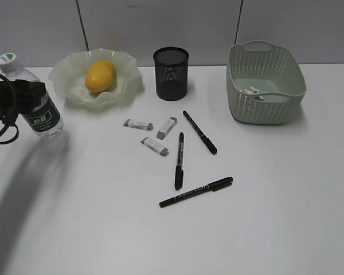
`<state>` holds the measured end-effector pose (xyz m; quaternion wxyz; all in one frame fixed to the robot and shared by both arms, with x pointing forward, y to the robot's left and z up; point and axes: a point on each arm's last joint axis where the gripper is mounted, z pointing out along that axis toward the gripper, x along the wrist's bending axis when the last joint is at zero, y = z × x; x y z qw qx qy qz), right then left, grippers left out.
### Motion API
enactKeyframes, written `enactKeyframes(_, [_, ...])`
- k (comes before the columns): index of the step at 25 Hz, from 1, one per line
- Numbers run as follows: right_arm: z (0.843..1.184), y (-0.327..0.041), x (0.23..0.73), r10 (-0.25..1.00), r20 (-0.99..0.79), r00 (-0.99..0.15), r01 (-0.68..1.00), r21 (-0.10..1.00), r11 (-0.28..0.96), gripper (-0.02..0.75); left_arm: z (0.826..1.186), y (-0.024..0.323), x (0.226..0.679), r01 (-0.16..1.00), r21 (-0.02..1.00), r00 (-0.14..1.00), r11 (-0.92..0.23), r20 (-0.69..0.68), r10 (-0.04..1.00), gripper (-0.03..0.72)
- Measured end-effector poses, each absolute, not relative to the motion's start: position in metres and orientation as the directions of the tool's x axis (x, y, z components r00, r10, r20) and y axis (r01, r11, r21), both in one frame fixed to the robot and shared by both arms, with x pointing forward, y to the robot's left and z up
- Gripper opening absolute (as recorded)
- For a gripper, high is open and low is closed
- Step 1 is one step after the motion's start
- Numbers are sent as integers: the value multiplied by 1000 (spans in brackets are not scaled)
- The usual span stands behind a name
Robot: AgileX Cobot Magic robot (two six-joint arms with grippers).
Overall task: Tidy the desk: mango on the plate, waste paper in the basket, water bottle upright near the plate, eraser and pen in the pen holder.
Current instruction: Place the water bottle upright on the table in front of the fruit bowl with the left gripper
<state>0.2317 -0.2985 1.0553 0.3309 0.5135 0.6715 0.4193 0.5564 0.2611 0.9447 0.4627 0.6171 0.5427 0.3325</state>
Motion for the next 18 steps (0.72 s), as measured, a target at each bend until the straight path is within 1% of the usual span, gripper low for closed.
enactKeyframes(7, [1055,-299,232,967,-14,-253,412,903,120,436,941,259,556,367,930,223,-24,-63,973,490])
enactKeyframes(12, [1055,-299,232,968,-12,-249,413,903,117,436,931,259,557,398,916,231,-44,-54,972,490])
enactKeyframes(18, [1055,-299,232,969,-12,-246,413,903,116,436,928,256,556,396,913,281,-95,-23,959,489])
